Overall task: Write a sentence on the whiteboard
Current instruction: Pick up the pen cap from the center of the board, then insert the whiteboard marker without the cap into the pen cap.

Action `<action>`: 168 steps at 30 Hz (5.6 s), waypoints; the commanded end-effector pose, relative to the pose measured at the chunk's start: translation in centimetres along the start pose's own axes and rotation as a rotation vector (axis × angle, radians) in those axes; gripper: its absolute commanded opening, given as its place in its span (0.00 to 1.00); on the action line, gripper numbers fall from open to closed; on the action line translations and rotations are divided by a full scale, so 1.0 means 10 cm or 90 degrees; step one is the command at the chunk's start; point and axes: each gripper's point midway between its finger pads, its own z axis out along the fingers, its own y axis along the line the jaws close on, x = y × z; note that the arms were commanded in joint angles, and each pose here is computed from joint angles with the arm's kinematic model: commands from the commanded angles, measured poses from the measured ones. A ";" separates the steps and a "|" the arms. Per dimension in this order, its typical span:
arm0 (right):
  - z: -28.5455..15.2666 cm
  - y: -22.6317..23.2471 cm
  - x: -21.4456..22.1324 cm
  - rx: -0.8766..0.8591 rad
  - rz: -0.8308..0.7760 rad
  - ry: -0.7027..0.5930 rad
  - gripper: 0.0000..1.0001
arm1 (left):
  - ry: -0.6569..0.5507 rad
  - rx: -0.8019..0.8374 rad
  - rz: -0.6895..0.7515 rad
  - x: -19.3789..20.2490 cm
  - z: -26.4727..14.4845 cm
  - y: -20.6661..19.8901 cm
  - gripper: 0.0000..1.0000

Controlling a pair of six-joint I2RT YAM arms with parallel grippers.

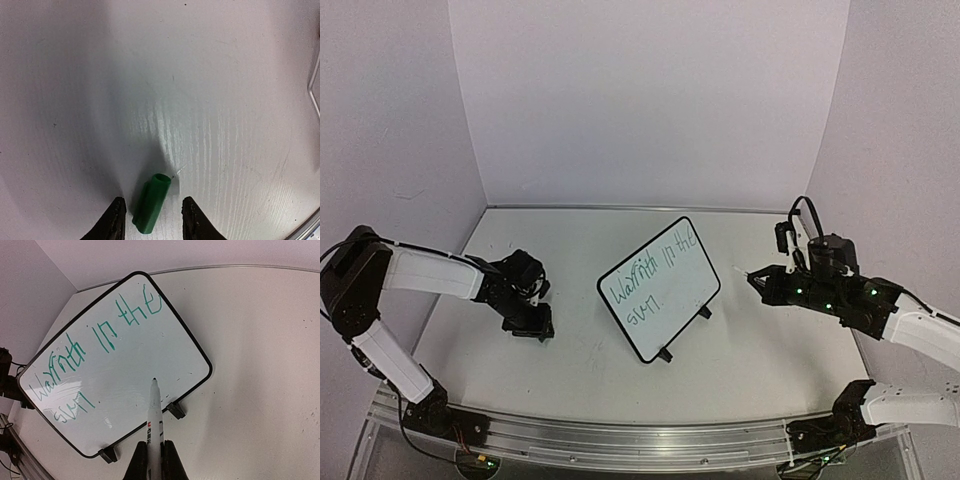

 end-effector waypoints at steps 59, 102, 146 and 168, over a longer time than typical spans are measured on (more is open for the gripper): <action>-0.53 0.84 -0.16 -0.265 -0.069 0.060 0.00 | -0.187 0.068 0.142 -0.32 -1.12 -0.48 0.00; -0.69 2.05 0.30 -0.622 0.005 0.471 0.00 | -0.060 0.478 0.687 0.68 -2.18 -2.55 0.00; -0.62 2.11 0.44 -0.629 -0.009 0.502 0.00 | -0.043 0.482 0.708 0.74 -2.14 -2.66 0.00; -0.55 2.19 0.58 -0.632 -0.016 0.536 0.00 | -0.052 0.497 0.729 0.73 -2.21 -2.77 0.00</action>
